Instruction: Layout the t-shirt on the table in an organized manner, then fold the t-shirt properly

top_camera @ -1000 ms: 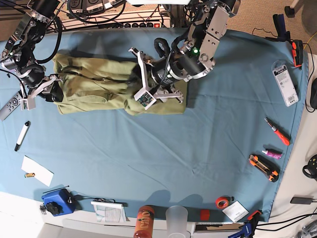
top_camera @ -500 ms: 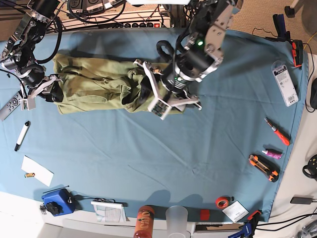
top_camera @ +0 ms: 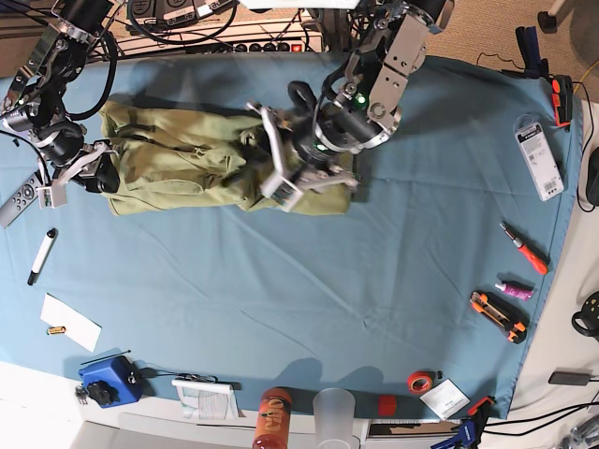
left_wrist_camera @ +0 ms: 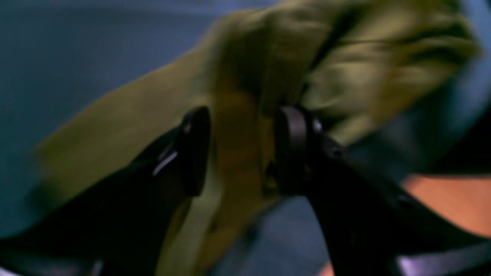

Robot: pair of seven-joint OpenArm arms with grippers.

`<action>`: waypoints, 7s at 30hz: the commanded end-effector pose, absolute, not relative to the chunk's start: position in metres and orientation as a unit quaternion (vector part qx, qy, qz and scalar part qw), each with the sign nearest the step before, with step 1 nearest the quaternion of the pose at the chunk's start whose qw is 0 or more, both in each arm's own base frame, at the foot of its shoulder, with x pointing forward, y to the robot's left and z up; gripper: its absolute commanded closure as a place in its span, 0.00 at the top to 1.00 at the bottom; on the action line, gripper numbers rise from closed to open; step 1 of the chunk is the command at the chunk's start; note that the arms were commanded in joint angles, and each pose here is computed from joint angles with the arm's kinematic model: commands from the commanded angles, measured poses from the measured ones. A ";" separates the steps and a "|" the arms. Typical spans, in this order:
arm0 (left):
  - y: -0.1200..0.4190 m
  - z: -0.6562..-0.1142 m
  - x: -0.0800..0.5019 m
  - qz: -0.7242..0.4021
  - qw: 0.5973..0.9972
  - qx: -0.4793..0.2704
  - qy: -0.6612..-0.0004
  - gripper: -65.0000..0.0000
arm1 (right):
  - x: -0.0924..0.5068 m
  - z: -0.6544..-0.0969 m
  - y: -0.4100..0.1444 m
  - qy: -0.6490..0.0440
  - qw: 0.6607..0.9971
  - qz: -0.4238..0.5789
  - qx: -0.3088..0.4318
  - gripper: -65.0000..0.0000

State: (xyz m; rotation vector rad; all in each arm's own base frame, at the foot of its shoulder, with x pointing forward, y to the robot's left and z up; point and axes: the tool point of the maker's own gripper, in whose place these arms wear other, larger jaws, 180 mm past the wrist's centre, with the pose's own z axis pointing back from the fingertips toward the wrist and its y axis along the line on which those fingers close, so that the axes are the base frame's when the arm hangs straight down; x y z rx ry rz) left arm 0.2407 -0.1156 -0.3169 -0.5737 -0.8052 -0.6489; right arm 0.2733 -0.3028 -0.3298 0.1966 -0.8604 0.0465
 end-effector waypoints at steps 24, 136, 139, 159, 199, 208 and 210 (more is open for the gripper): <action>-0.143 -0.247 0.258 -0.334 0.791 -0.161 -0.487 0.22 | 0.284 -0.311 -0.307 -0.444 0.891 0.030 0.091 0.32; 0.026 -0.346 0.268 -0.207 0.911 0.064 -0.352 0.00 | 0.302 -0.268 -0.276 -0.417 0.889 0.184 -0.033 0.00; 0.056 -0.353 0.270 -0.158 0.927 0.060 -0.334 0.00 | 0.301 -0.257 -0.245 -0.433 0.870 0.234 -0.038 0.00; 0.112 -0.361 0.275 -0.069 0.947 0.005 -0.313 0.00 | 0.292 -0.302 -0.113 -0.405 0.837 0.365 -0.045 0.01; 0.108 -0.360 0.276 -0.068 0.945 -0.006 -0.321 0.00 | 0.330 -0.228 -0.199 -0.517 0.823 0.208 -0.110 0.00; 0.104 -0.357 0.280 -0.068 0.940 -0.015 -0.334 0.00 | 0.322 -0.339 -0.172 -0.400 0.881 0.252 0.031 0.00; 0.099 -0.356 0.279 -0.066 0.940 -0.034 -0.334 0.00 | 0.316 -0.362 -0.173 -0.369 0.894 0.249 0.040 0.00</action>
